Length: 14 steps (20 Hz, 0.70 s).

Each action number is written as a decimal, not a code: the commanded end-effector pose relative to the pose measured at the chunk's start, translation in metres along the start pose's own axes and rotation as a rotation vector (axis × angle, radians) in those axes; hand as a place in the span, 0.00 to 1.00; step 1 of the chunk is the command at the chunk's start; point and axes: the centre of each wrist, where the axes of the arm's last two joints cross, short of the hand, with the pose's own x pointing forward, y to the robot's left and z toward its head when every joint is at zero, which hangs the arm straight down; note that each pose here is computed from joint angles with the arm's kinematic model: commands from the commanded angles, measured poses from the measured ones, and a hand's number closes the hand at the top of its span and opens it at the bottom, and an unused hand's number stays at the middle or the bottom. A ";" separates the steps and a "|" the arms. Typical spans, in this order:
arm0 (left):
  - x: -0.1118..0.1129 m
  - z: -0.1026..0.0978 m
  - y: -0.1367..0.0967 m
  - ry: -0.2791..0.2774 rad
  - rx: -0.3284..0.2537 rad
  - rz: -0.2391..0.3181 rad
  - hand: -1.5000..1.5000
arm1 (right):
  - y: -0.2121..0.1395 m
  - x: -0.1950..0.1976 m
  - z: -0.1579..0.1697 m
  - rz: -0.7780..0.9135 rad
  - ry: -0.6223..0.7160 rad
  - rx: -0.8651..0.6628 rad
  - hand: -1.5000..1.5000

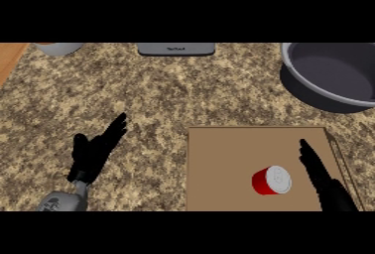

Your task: Pick the can from the tray and place it in the pot

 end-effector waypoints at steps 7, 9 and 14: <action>-0.007 0.001 0.004 0.005 0.004 -0.001 0.50 | 0.030 -0.056 -0.012 -0.195 -0.002 0.038 0.00; -0.008 0.011 0.006 -0.001 0.002 -0.001 0.50 | 0.016 -0.053 -0.033 -0.225 0.024 0.041 0.00; 0.005 -0.003 0.004 -0.008 -0.003 -0.010 0.50 | 0.029 -0.089 -0.045 -0.254 0.013 0.051 0.00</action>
